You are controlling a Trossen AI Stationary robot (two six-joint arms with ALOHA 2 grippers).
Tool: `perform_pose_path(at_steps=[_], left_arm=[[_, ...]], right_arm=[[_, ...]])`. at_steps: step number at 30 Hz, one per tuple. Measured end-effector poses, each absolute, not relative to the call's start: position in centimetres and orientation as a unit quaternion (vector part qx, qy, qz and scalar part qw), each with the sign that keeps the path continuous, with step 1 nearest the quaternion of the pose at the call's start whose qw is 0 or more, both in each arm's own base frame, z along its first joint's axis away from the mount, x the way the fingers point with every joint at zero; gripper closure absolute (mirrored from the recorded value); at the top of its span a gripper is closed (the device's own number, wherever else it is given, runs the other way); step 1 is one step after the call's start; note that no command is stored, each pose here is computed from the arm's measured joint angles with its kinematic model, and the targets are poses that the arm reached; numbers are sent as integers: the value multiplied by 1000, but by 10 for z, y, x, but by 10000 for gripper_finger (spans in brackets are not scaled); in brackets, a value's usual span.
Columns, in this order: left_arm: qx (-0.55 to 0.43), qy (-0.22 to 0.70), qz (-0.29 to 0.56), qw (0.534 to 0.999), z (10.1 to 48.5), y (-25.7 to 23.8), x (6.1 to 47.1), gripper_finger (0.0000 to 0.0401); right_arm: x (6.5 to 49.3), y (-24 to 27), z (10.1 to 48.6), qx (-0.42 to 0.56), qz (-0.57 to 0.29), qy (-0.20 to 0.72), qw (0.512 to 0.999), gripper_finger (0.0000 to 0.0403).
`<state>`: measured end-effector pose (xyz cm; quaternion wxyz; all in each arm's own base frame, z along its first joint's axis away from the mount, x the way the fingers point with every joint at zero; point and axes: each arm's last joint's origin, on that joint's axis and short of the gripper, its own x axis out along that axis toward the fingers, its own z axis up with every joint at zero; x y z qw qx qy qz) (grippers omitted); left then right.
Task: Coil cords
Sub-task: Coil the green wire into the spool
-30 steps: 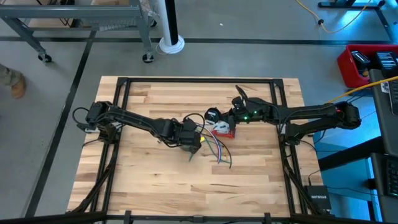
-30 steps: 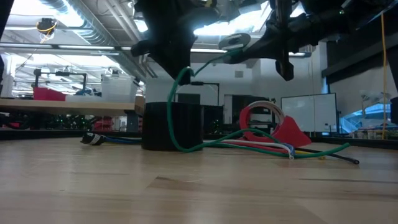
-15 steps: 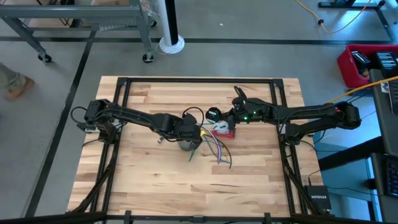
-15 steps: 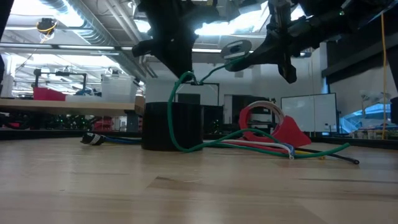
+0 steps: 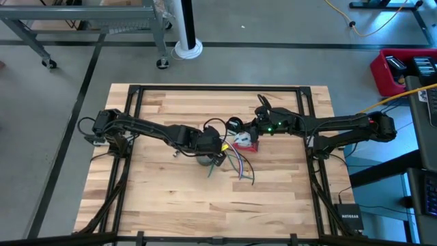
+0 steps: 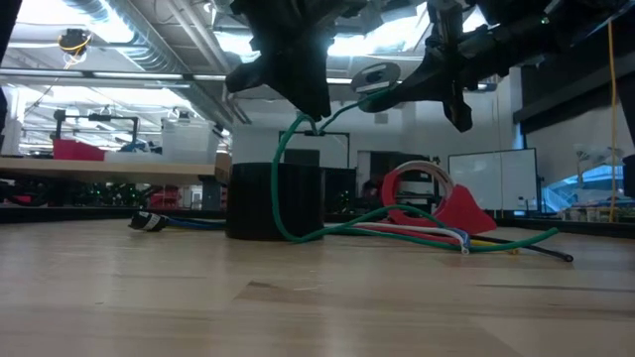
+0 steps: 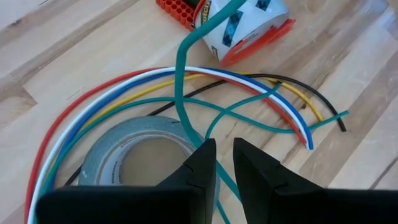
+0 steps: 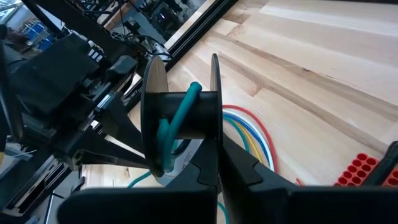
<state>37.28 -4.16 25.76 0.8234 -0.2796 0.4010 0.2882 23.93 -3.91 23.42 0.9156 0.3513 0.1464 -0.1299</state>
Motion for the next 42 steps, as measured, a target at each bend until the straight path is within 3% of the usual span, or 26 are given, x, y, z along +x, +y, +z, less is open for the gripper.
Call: perform_pose_path(at_steps=[15,22,27,31,38,42], left_arm=[[-278,405,290,822,257,-41,372,352],[-281,428,314,800,254,-41,365,352],[-277,418,296,813,256,-41,369,350],[-271,430,274,817,256,-42,370,325],[-271,434,275,814,255,-38,370,245],[-255,425,266,827,257,-35,372,228]], right_arm=[[240,-38,235,357,-104,153,916,400],[235,-37,242,355,-99,137,919,400],[231,-36,249,351,-94,123,924,400],[230,-36,248,351,-95,126,923,400],[230,-36,247,346,-96,131,924,400],[230,-36,247,343,-97,133,925,400]])
